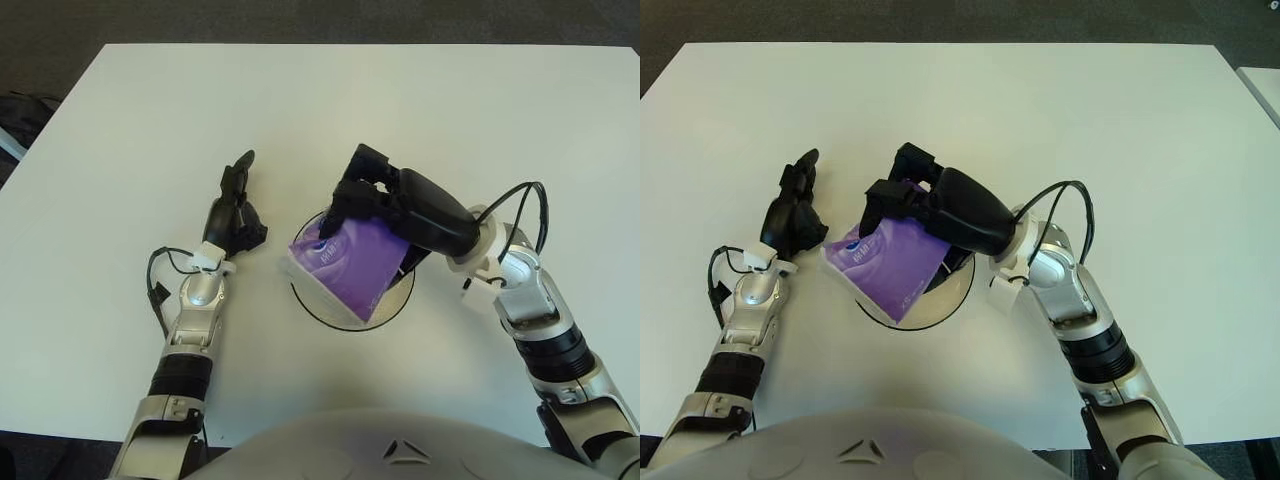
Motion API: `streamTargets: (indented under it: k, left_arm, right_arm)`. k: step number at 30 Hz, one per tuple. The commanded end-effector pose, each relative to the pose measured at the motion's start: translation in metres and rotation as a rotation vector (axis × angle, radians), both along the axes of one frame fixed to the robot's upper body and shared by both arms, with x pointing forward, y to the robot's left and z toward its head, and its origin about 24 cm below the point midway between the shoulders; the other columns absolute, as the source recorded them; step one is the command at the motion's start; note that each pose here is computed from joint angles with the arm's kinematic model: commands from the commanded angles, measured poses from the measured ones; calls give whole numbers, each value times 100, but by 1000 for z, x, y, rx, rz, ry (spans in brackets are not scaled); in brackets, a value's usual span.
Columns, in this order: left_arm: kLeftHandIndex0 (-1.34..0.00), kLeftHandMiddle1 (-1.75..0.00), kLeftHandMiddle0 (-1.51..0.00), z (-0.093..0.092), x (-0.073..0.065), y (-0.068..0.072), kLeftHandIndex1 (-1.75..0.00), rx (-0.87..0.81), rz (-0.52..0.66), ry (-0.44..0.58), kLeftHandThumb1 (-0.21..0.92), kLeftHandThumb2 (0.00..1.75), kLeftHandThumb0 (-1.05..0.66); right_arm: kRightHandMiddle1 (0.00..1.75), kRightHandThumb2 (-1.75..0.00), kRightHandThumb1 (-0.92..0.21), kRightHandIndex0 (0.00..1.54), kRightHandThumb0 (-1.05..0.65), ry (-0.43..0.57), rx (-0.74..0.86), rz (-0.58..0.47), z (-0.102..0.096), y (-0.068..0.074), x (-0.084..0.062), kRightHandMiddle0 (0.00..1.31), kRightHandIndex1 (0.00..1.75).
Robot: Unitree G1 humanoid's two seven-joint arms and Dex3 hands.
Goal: Put the tissue paper into the plate.
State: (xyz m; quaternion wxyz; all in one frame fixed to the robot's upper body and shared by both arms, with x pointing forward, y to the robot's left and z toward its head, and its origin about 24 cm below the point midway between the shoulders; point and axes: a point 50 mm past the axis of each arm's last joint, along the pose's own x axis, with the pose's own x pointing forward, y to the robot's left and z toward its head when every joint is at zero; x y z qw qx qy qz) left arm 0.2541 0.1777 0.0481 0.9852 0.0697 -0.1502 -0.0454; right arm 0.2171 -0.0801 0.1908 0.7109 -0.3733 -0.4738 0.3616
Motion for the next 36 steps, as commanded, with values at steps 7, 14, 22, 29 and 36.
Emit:
streamTargets:
  k: [7, 14, 22, 29, 36]
  left_arm:
    - [0, -3, -15, -38, -23, -3, -28, -42, -37, 145, 92, 107, -93]
    - [0, -3, -15, -39, -26, 3, -21, 12, 0, 132, 92, 108, -92]
    - [0, -2, -14, -43, -28, 7, -20, 88, 47, 132, 92, 112, -92]
    - [0, -1, -13, -49, -25, 9, -19, 112, 58, 133, 92, 114, -93]
    - [0, 0, -11, -53, -21, 11, -14, 105, 47, 139, 92, 114, -94]
  right_arm:
    - [11, -71, -91, 2, -91, -135, -261, -22, 8, -6, 9, 2, 24]
    - [1, -71, -92, 0, -103, -165, -311, -19, 9, -6, 10, 0, 2]
    - [0, -58, -92, 0, -105, -95, -331, 5, 11, -7, 14, 0, 0]
    - [0, -53, -92, 0, -105, -43, -351, 6, 12, -9, 16, 0, 0]
    - [0, -55, -92, 0, -105, -34, -366, -3, 14, -11, 19, 0, 0]
